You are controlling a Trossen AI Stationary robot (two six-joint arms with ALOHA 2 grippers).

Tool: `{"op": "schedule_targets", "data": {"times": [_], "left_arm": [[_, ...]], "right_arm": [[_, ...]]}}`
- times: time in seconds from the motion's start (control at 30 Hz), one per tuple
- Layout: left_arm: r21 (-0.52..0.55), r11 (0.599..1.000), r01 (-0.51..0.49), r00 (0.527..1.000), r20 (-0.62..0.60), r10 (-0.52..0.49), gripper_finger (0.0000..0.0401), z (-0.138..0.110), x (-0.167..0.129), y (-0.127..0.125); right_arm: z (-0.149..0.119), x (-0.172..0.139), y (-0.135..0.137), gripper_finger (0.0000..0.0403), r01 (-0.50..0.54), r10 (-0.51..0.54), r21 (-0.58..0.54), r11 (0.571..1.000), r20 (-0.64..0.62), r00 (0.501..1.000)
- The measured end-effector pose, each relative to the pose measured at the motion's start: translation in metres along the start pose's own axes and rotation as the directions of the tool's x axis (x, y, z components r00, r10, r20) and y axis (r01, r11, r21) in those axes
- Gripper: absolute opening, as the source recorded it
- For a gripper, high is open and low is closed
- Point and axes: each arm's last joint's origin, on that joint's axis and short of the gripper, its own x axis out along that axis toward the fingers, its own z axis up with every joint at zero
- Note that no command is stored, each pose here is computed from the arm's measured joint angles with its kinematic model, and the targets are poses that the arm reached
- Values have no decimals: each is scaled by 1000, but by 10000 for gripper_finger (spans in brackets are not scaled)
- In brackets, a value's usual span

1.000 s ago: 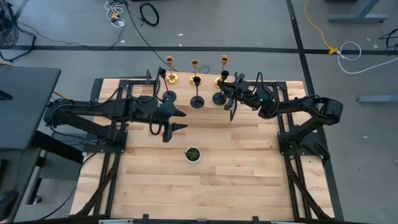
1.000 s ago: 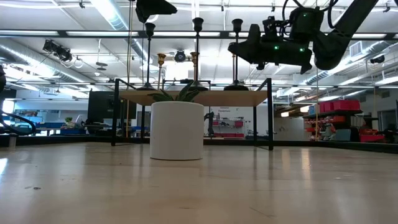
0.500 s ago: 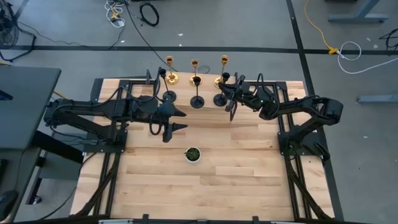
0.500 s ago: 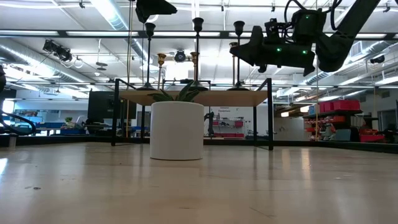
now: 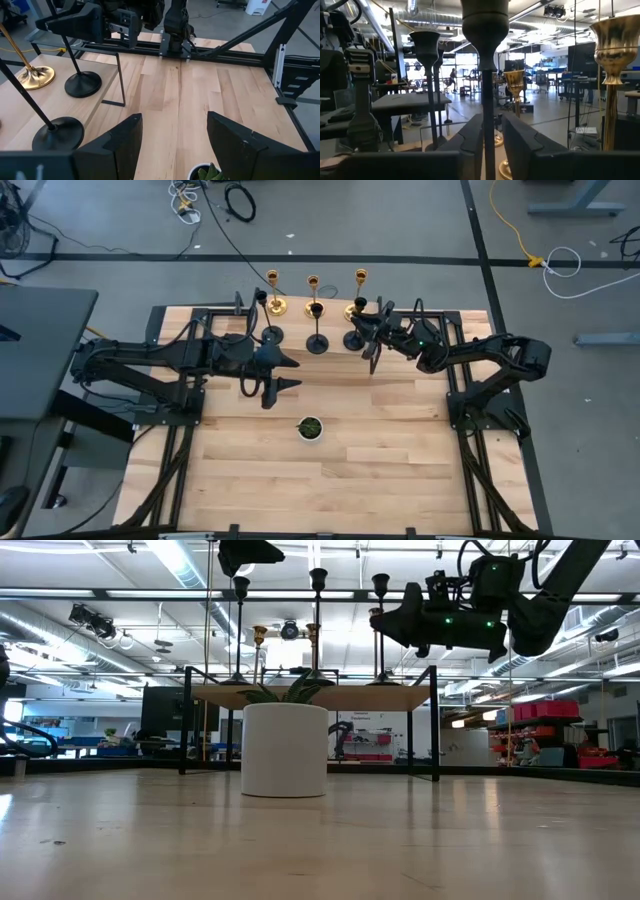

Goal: Pick & Place candle stick holders
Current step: Put the black candle holder on the shelf aligned with the other black candle holder, then return to Home Position

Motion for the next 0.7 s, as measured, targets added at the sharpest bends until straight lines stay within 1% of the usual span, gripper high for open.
{"op": "schedule_targets", "data": {"times": [0.17, 0.47, 0.57, 0.7], "left_arm": [[1, 1000, 0, 1000, 0, 0, 222, 0, 0, 0], [1, 1000, 0, 1000, 0, 0, 222, 0, 0, 0], [2, 1000, 0, 1000, 0, 0, 222, 0, 0, 0], [12, 1000, 0, 1000, 0, 0, 222, 0, 0, 0]], "right_arm": [[1, 0, 0, 109, 0, 0, -1, 1000, 15, 1000], [8, 0, 0, 211, -3, 3, -8, 1000, 85, 996], [10, -1, 0, 235, -3, 4, -12, 1000, 103, 995], [11, -1, 0, 256, -2, 5, -21, 1000, 109, 994]]}}
